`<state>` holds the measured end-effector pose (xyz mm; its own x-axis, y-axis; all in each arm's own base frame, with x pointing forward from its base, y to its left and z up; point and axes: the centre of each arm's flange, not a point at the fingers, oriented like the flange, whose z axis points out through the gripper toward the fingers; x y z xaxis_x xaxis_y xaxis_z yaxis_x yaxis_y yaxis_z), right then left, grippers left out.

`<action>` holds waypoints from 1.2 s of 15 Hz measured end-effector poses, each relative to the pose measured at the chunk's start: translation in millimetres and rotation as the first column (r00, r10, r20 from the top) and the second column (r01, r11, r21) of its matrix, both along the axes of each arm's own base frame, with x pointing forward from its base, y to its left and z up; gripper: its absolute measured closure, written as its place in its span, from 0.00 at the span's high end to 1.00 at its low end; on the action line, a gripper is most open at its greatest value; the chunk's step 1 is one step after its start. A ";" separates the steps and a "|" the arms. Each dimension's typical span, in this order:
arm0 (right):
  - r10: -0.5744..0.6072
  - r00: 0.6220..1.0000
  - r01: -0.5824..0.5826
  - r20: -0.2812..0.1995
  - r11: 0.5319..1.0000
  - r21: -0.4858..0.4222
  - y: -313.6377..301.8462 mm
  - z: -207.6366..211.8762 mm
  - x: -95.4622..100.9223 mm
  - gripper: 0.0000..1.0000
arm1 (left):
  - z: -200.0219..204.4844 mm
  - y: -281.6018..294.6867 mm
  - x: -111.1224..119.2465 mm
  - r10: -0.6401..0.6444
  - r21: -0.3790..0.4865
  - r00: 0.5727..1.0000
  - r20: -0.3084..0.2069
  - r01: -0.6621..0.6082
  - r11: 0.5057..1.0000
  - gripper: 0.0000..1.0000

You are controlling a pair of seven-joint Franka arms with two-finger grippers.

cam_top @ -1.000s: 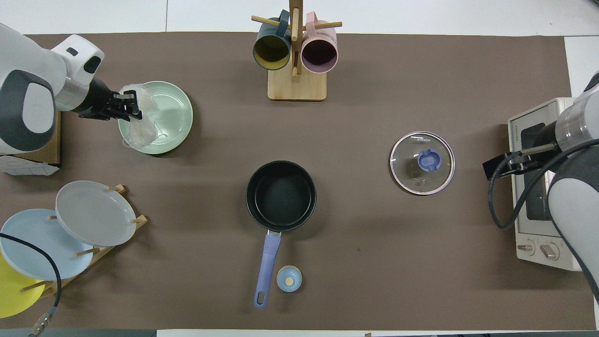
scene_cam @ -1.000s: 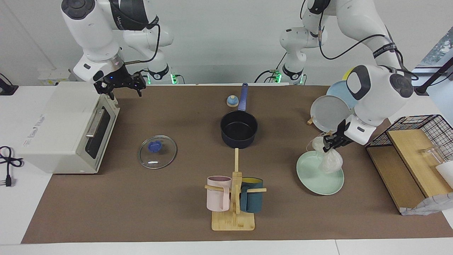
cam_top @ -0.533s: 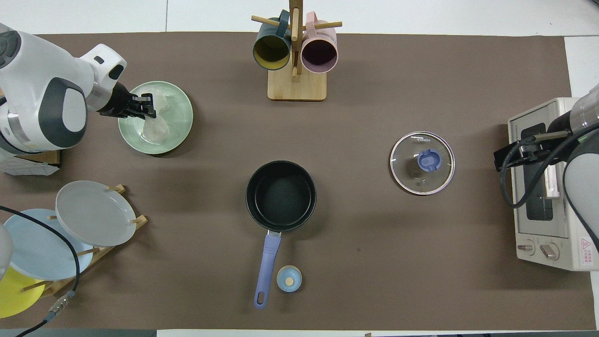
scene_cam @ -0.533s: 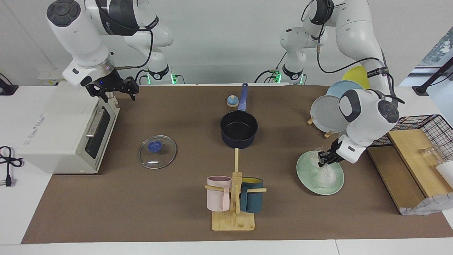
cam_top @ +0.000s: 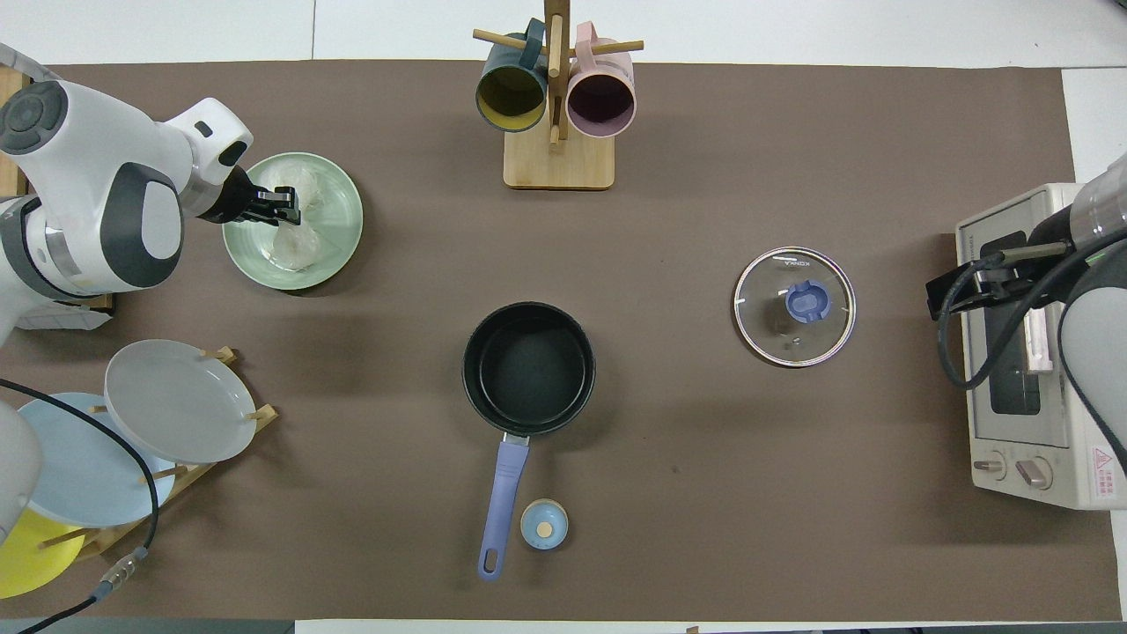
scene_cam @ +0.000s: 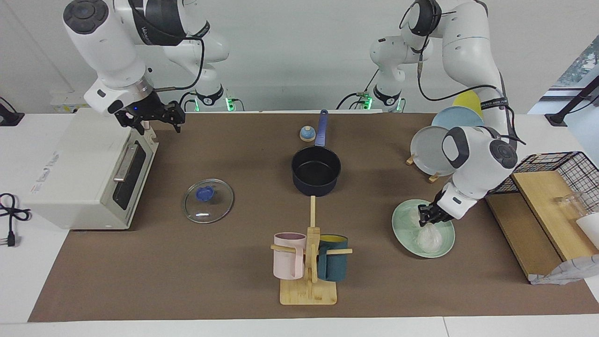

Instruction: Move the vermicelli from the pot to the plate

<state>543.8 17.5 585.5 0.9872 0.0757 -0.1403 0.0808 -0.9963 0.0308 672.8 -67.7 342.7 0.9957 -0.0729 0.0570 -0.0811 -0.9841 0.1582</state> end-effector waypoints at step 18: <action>-0.044 0.999 0.044 0.017 0.999 0.003 -15.5 13.6 1.0 1.00 | 232.0 3.2 -136.2 0.088 0.135 0.987 -0.136 -0.069 0.988 1.00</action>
